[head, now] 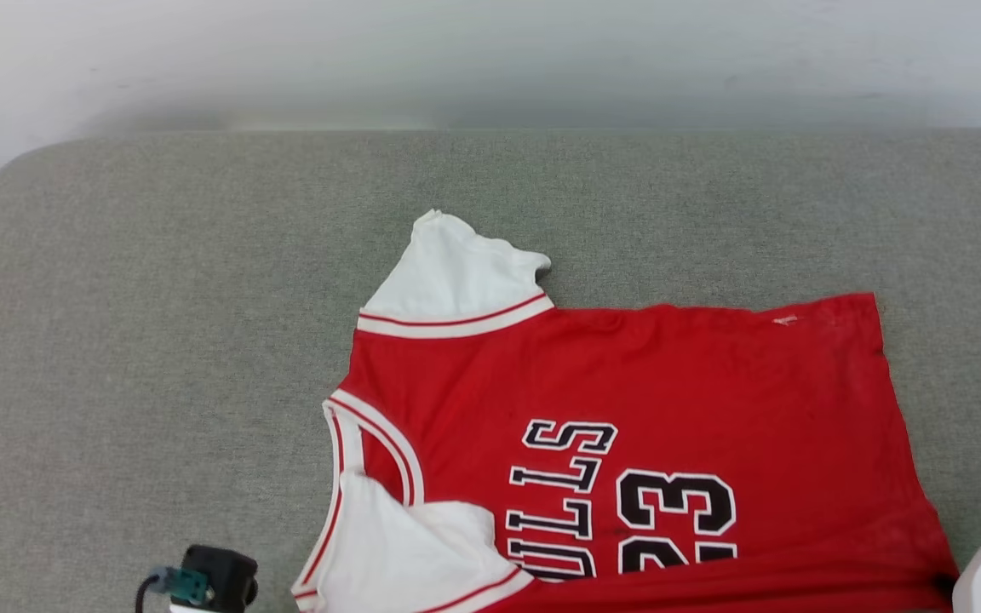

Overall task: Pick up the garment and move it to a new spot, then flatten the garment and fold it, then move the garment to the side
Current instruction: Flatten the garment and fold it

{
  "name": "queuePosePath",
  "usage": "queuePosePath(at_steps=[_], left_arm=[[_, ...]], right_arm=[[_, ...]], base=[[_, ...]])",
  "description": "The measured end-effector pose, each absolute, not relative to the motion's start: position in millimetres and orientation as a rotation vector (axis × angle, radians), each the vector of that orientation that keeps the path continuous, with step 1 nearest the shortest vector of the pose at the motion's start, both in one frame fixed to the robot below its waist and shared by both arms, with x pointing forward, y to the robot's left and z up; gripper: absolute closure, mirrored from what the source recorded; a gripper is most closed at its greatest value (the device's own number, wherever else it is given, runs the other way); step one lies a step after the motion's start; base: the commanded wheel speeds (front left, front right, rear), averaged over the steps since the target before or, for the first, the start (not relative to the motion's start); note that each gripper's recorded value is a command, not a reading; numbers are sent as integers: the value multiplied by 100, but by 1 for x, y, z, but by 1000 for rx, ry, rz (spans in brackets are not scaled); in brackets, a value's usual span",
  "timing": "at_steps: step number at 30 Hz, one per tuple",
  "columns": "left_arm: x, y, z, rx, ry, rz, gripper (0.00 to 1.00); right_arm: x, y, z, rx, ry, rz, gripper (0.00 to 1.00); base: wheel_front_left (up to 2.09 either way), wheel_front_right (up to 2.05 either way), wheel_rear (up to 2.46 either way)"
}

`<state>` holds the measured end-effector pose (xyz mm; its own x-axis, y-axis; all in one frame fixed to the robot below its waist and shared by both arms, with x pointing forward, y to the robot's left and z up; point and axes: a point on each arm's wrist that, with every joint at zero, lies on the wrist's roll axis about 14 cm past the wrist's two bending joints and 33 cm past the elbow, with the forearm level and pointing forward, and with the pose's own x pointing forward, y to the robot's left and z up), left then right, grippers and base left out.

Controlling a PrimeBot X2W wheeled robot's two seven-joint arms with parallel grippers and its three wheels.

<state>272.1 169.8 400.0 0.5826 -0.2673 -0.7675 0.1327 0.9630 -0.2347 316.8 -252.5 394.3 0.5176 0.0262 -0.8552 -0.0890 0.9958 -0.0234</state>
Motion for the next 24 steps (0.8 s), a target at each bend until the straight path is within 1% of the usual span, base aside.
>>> queuePosePath(at_steps=[1,10,11,12,13,14,17,19,21,24], left_arm=[[260,164,392,-173,961,-250,100],[254,154,378,-189,991,-272,100],[254,154,377,-190,989,-270,100],[254,154,376,-192,984,-270,100],[255,155,375,-192,983,-266,54],[256,155,374,-192,978,-266,0],[263,155,377,-190,933,-258,0],[271,155,384,-198,875,-256,0],[282,152,396,-184,788,-284,0],[302,158,414,-183,643,-262,0]], right_arm=[[303,-253,388,-43,1054,57,100],[289,-243,371,-6,1084,60,100],[287,-242,369,-2,1091,62,91],[286,-241,367,2,1089,63,50],[287,-240,367,2,1081,64,0],[288,-241,367,1,1072,60,0],[294,-239,369,8,1040,62,0],[301,-237,374,10,990,65,0],[312,-234,384,12,927,72,0],[333,-222,408,51,789,100,0]], base=[[0,0,0],[0,0,0],[0,0,0],[0,0,0],[0,0,0],[0,0,0],[0,0,0],[0,0,0],[0,0,0],[0,0,0]])
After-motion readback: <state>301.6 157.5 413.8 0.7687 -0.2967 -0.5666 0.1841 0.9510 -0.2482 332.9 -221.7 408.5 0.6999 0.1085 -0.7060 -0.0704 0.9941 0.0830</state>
